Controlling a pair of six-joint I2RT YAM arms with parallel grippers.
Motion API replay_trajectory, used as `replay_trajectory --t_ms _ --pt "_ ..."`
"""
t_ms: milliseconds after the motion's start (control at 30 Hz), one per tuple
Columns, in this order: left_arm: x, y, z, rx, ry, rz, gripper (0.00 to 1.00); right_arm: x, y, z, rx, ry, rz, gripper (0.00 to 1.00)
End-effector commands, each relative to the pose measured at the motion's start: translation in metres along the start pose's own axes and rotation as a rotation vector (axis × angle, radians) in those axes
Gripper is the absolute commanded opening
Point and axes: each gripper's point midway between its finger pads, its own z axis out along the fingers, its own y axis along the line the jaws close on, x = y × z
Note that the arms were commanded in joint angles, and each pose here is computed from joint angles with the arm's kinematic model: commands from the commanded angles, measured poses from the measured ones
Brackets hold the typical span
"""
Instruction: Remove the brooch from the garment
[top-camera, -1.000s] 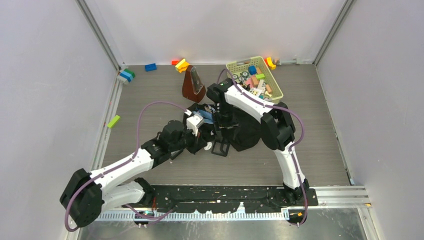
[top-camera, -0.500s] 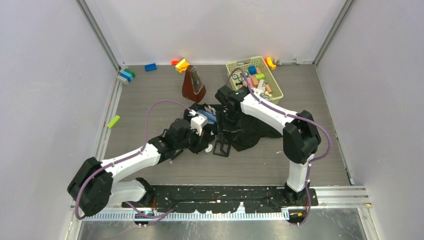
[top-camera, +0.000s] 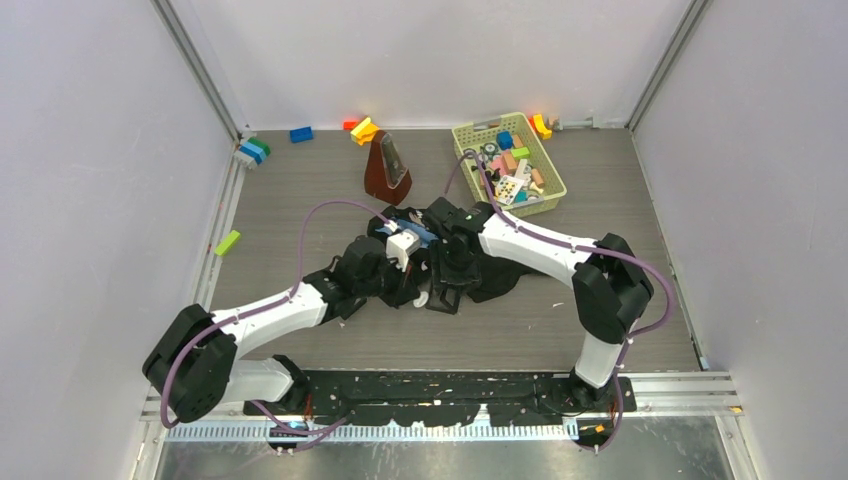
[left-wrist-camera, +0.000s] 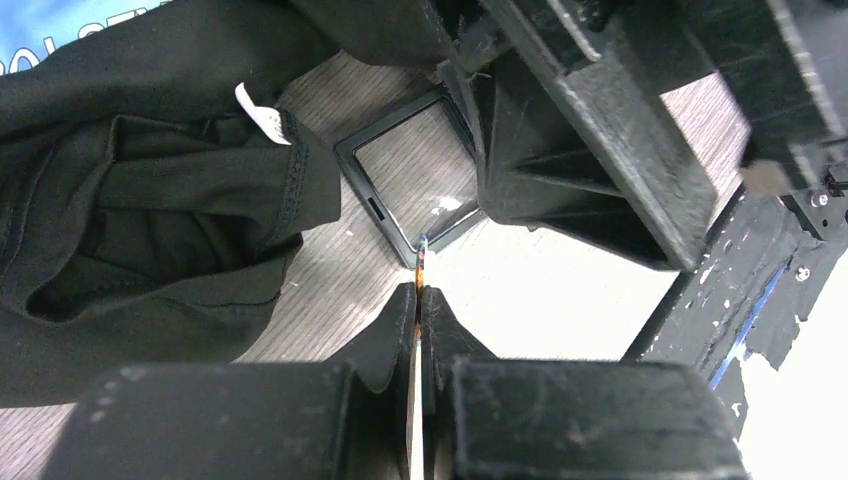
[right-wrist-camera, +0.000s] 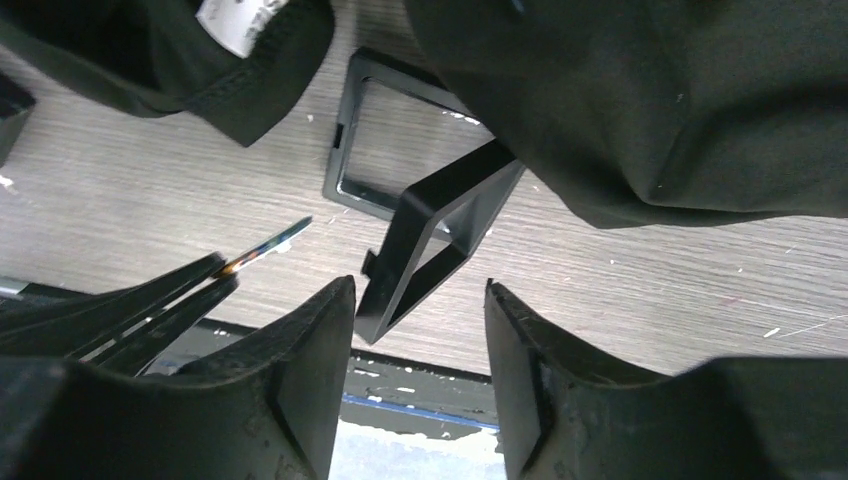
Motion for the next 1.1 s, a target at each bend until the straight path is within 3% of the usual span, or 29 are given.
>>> replay_trajectory --t_ms 0,100,200,400,733,933,1067 --pt "-0.031 -0.013 -0.001 0.056 -0.091 0.052 0.0 -0.015 0.004 -0.011 -0.016 -0.11 0.043 0.53" --pt "-0.032 -0.017 -0.002 0.074 -0.1 0.062 0.0 -0.012 0.002 -0.008 -0.004 -0.1 0.039 0.43" --pt "-0.035 -0.018 -0.005 0.08 -0.126 0.078 0.0 -0.011 0.002 -0.009 -0.005 -0.096 0.041 0.28" --pt "-0.039 -0.024 -0.007 0.107 -0.187 0.132 0.0 -0.003 0.009 -0.023 -0.072 -0.09 0.04 0.09" --pt "-0.039 -0.044 -0.015 0.115 -0.368 0.437 0.0 0.011 0.026 -0.036 -0.214 -0.063 0.041 0.01" --pt "-0.037 -0.04 -0.02 0.098 -0.399 0.461 0.0 0.016 0.044 -0.032 -0.375 -0.053 0.079 0.01" --pt "-0.033 -0.038 -0.018 0.096 -0.381 0.483 0.0 0.014 0.068 -0.036 -0.615 -0.054 0.125 0.01"
